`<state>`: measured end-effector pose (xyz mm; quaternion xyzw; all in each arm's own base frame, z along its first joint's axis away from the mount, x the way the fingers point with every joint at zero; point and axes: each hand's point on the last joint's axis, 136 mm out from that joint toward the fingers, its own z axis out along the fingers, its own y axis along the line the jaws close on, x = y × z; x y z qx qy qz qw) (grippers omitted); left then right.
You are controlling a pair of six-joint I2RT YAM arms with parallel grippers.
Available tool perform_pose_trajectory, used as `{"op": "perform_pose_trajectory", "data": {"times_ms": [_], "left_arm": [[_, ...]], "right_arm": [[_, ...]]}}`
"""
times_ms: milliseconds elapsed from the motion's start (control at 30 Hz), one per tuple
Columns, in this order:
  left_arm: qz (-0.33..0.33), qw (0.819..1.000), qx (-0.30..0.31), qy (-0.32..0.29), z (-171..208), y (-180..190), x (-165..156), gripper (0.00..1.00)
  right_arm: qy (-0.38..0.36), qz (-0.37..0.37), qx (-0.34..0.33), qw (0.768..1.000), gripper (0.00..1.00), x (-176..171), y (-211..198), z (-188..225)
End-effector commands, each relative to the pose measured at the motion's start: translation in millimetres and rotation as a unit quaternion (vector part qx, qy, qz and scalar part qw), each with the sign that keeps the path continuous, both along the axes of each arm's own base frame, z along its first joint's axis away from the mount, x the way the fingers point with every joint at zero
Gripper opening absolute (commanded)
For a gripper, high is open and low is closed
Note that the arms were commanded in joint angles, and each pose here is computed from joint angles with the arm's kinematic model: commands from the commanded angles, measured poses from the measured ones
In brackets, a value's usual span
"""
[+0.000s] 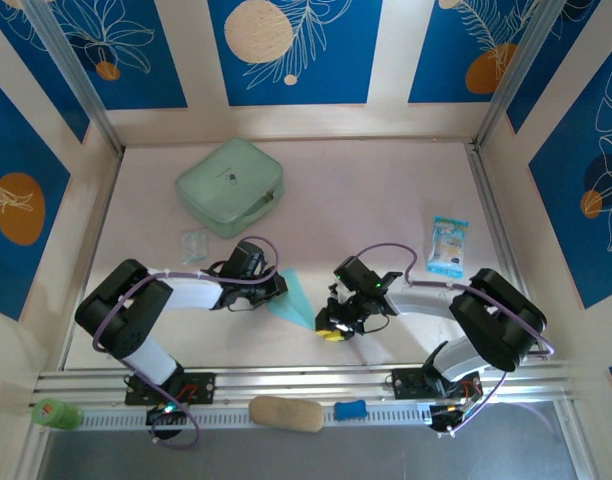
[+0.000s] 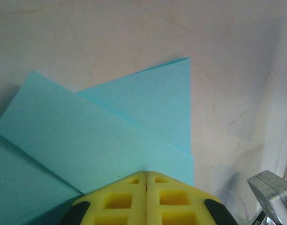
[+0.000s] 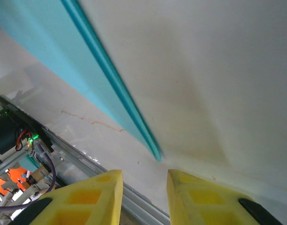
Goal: Fold a paper plane with a square sheet of paper (pick it up from the middle)
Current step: Perform the fourth fold on the wing at the bottom-center of the table.
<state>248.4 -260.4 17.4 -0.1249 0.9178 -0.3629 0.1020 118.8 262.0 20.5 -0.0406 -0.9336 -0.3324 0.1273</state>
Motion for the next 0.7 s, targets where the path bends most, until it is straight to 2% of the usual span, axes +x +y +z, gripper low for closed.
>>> {"op": "perform_pose_trajectory", "data": {"times_ms": [0, 667], "left_arm": [[0.015, 0.999, 0.033, 0.030, -19, 18, -10, 0.03], [0.016, 0.999, 0.024, 0.030, -17, 16, -9, 0.03]], "right_arm": [[0.009, 0.008, 0.016, 1.000, 0.30, 0, 11, 1], [-0.041, -0.006, 0.029, 0.999, 0.30, 27, 15, 11]]}}
